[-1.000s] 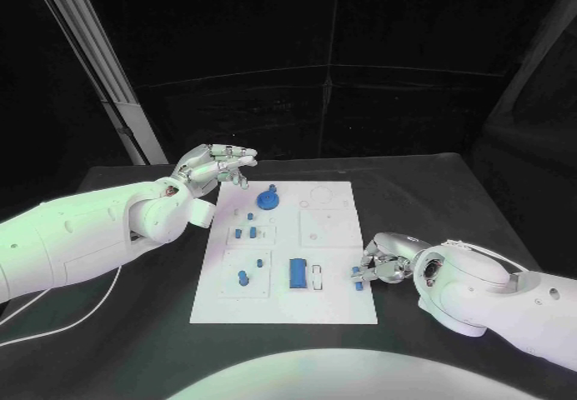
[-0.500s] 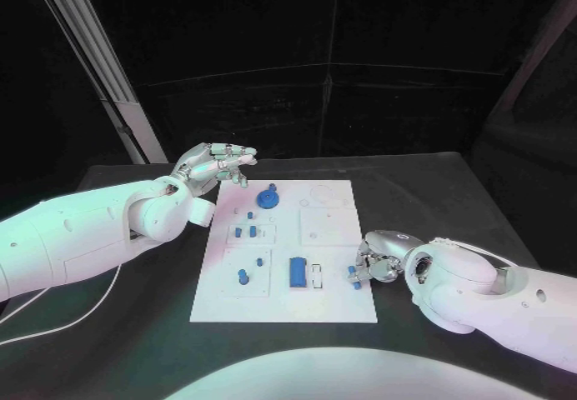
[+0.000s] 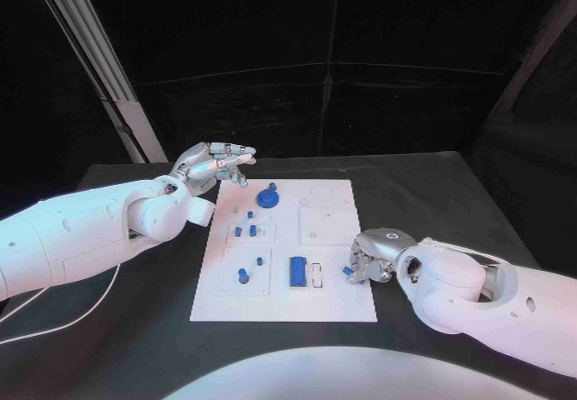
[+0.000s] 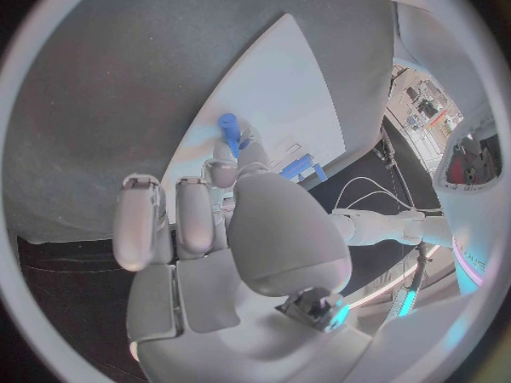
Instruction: Assemble the parts on the task board
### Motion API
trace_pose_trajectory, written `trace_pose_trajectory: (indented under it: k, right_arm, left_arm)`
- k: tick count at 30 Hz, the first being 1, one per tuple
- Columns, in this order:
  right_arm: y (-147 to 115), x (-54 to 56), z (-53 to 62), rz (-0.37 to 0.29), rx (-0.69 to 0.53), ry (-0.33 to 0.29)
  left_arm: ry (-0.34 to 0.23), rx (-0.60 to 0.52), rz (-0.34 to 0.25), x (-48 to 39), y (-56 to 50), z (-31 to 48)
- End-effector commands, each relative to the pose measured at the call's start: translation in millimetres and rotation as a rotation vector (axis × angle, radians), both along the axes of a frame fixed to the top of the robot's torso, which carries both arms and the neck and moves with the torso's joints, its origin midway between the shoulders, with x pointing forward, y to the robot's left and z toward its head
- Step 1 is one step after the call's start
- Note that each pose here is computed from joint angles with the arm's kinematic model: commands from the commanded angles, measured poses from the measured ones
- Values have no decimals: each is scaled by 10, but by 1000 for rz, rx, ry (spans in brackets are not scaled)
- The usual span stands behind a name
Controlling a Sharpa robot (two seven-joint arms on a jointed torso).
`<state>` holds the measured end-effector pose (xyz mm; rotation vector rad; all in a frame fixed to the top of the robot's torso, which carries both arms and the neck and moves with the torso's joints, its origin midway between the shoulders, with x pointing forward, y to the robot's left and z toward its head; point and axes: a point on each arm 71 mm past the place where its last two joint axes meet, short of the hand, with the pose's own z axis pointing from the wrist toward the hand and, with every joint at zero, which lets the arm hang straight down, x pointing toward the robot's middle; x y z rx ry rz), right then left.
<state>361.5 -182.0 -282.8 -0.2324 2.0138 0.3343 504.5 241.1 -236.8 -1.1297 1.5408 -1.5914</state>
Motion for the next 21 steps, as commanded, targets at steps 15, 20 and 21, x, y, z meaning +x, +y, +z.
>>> trace_pose_trajectory:
  k: [15, 20, 21]
  right_arm:
    - [11, -85, -7, -49, 71, 35]
    - [10, -99, 37, -94, 147, 32]
    - [11, -102, 45, -103, 164, 33]
  left_arm:
    - [2, -10, -10, -2, -5, 10]
    - [2, -10, -11, -1, -9, 9]
    - [2, -10, -11, -1, -9, 9]
